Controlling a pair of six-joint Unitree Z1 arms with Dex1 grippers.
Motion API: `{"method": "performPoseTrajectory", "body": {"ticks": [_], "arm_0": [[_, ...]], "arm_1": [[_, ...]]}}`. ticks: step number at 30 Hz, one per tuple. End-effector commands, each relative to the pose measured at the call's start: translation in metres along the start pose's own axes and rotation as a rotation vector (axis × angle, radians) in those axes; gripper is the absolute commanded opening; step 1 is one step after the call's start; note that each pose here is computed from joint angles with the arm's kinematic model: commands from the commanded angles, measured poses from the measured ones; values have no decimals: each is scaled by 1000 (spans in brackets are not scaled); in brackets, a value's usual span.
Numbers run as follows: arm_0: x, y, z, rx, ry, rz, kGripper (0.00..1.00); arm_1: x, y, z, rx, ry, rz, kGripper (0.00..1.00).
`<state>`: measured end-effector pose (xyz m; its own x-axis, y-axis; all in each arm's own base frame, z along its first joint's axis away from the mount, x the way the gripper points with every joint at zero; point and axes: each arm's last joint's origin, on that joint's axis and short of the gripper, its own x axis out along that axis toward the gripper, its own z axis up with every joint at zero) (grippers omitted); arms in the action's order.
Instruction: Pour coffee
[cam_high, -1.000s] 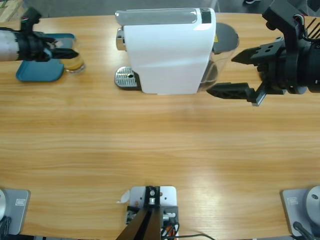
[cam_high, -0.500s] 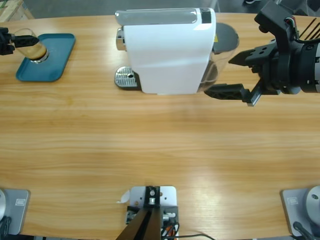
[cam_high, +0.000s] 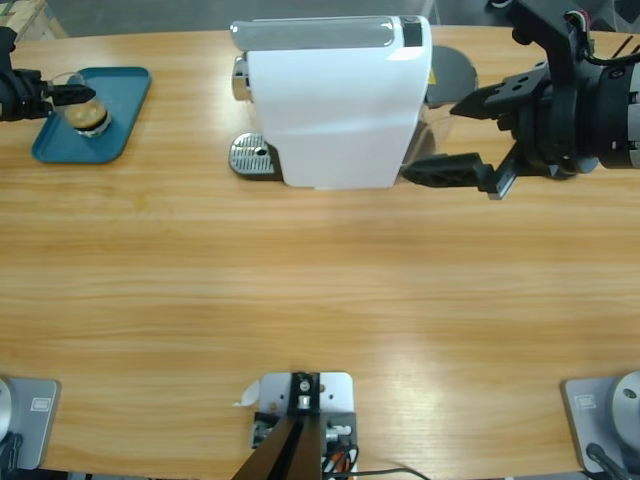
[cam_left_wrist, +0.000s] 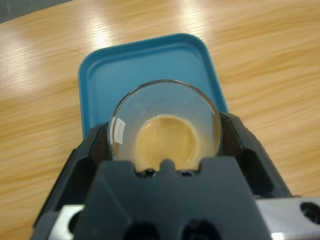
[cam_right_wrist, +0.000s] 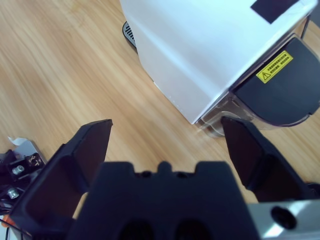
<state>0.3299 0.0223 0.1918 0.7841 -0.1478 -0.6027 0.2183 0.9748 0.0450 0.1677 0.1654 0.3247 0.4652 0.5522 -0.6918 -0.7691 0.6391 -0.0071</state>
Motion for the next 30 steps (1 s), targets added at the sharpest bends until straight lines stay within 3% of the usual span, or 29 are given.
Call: {"method": "performPoseTrajectory", "body": {"ticks": [1, 4, 5, 7, 8, 9, 23, 30], "arm_0": [[17, 6, -8, -21, 35, 18, 0], [19, 5, -9, -21, 48, -1, 15], [19, 3, -10, -29, 59, -5, 242], [13, 0, -12, -38, 54, -25, 571], [11, -1, -11, -35, 41, -50, 854], [10, -2, -9, -32, 30, -65, 980], [-12, -6, -2, -15, -20, -56, 991], [-54, -12, 1, -4, -57, 7, 991]], "arm_1": [[12, -4, -1, -1, 53, 10, 996], [12, -4, 0, -4, 51, 9, 996], [12, -4, 0, -5, 50, 8, 996], [11, -4, 1, -5, 49, 9, 996], [10, -4, 1, -5, 50, 10, 996], [8, -4, 1, -4, 52, 10, 996], [-4, -3, -1, -7, 40, 3, 996], [-10, -3, -2, -8, 27, -3, 996]]}}
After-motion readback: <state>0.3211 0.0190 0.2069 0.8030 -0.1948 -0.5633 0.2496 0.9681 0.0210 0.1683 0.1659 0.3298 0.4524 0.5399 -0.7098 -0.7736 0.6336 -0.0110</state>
